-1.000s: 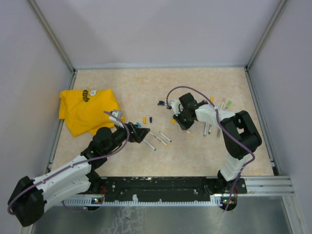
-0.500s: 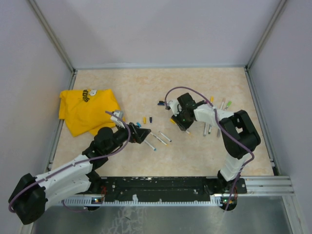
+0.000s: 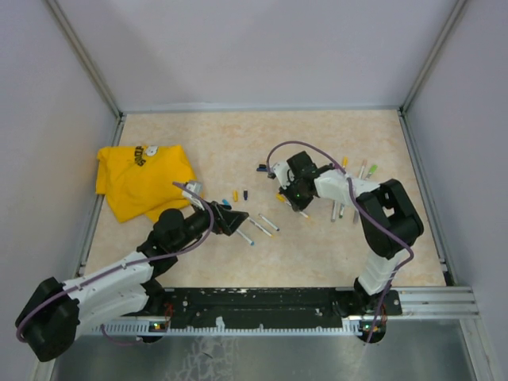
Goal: Open the pen caps
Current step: Pick up the pen from the center of the board.
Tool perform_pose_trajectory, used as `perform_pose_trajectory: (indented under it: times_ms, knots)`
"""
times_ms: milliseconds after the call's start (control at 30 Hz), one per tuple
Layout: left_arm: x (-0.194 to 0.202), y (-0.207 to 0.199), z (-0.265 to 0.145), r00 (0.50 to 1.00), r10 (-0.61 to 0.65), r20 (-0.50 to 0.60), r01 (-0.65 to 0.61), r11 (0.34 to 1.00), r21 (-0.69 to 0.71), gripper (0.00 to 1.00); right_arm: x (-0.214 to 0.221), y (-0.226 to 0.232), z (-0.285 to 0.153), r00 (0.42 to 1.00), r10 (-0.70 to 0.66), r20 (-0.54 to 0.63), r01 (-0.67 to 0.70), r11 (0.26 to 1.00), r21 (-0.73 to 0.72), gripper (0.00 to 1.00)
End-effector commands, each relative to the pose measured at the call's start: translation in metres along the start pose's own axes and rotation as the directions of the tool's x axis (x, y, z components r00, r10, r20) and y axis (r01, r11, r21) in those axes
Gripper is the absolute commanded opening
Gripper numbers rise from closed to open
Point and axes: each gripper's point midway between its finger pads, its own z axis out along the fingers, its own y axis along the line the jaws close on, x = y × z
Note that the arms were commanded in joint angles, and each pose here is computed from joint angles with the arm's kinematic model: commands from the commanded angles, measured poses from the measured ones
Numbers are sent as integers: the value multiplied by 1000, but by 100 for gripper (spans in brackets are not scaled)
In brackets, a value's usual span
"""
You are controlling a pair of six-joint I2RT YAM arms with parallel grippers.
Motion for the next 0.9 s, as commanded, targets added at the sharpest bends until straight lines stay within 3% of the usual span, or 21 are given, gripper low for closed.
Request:
perform_pose_trajectory:
  times_ms: [0,233,433,867]
  knots:
    - [-7,-23,-2,999,-16,44,10,991,130,100,-14,9,-18,997,4,72,-2,999,-39,0]
    - [-17,-32,-13,987,-54,153,19,975,220,100,-36,24,-51,974,40,225,3,982,-189,0]
    - [-21,-39,-9,984,-88,156,45,965,258,100,-49,35,-75,943,64,327,29,962,-272,0]
    - [-27,-36,9,973,-176,152,128,951,281,100,-61,58,-93,915,94,392,76,915,-396,0]
